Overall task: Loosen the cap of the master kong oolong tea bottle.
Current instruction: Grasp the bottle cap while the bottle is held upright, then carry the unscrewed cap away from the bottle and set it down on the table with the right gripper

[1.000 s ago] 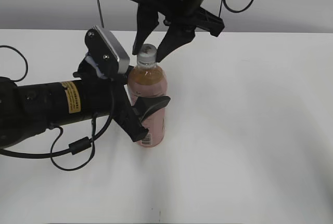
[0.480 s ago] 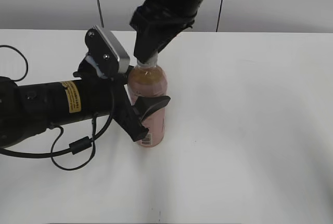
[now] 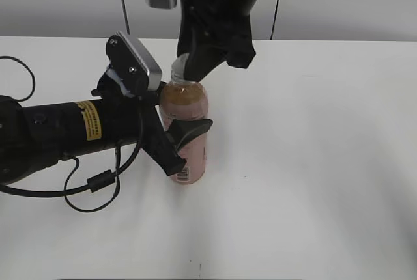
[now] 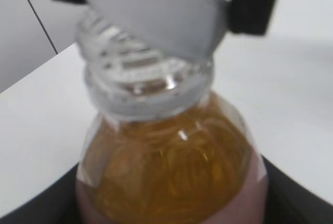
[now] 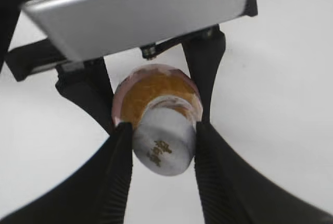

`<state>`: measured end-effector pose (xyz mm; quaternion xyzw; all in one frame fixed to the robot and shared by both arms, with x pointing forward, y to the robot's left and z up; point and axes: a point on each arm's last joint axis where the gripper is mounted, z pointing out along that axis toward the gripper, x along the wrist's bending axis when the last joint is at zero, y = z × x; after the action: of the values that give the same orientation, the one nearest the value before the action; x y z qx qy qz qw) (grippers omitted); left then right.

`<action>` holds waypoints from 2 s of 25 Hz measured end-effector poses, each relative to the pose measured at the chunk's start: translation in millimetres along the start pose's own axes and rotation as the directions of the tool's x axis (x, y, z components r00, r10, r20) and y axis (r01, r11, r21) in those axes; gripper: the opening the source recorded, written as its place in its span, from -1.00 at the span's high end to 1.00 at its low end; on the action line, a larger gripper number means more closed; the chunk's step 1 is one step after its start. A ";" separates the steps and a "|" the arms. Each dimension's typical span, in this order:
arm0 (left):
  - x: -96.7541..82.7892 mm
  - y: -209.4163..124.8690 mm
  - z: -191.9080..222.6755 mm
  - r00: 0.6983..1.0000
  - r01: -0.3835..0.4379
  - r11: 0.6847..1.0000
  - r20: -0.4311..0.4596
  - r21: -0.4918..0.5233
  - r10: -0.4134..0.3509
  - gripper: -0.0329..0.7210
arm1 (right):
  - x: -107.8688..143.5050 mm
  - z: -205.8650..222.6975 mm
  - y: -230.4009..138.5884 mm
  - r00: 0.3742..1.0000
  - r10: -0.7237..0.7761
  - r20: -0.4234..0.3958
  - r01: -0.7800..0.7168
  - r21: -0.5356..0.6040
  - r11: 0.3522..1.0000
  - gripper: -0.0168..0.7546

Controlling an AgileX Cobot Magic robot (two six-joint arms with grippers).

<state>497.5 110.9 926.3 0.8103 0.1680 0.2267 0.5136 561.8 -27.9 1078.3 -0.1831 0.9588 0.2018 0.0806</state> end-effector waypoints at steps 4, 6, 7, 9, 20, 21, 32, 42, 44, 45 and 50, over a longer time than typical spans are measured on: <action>0.1 0.0 0.0 1.000 0.001 1.000 -0.001 0.000 -0.001 -0.29 | 0.1 -1.1 0.0 0.982 -0.187 0.003 0.187 0.003 0.982 0.23; 0.1 0.0 0.0 1.000 0.001 1.000 -0.001 0.000 -0.001 -0.29 | 0.1 -2.3 0.2 0.977 -0.213 0.006 0.213 0.005 0.977 0.23; 0.1 0.0 0.0 1.000 0.001 1.000 -0.001 0.000 -0.001 -0.29 | 0.1 -3.3 0.5 0.975 -0.220 0.009 0.220 0.005 0.975 0.23; 0.1 0.0 0.0 1.000 0.001 1.000 -0.001 0.000 -0.001 -0.29 | 0.4 -8.4 -0.7 0.975 -0.221 0.016 0.221 0.004 0.975 0.25; -0.7 0.1 0.0 1.000 -0.013 1.000 0.008 -0.001 0.013 -0.29 | -6.4 -19.1 -33.0 0.997 -0.052 0.065 0.040 0.174 0.984 0.26; -0.6 0.1 0.0 1.000 -0.011 1.000 0.007 -0.001 0.011 -0.29 | -7.8 -19.4 -42.9 0.997 0.009 0.072 -0.022 0.185 0.982 0.26; 1.1 -6.6 0.0 0.993 0.104 0.993 -0.058 -0.054 -0.107 -0.29 | -24.4 48.2 -170.5 0.551 0.829 0.098 -0.823 0.229 0.520 0.26; 0.1 -12.3 6.4 0.989 0.132 0.984 -0.053 -0.119 -0.139 -0.29 | 0.2 110.3 -194.2 0.298 0.953 0.055 -0.900 0.348 0.261 0.26; 0.1 -12.4 6.5 0.989 0.132 0.984 -0.053 -0.120 -0.139 -0.29 | 0.5 110.4 -194.3 0.290 0.955 0.057 -0.902 0.349 0.253 0.26; 0.1 -12.4 6.5 0.989 0.132 0.984 -0.053 -0.120 -0.139 -0.29 | 0.5 110.7 -194.4 0.284 0.957 0.059 -0.904 0.350 0.246 0.23; -0.1 -12.6 6.2 0.989 0.132 0.984 -0.052 -0.120 -0.139 -0.29 | 0.5 110.8 -194.1 0.268 0.962 0.062 -0.909 0.347 0.230 -0.23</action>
<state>500.2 111.4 912.5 0.7585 0.2249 0.2248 0.5689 644.8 -147.2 908.5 0.4282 0.8964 0.0379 -0.1081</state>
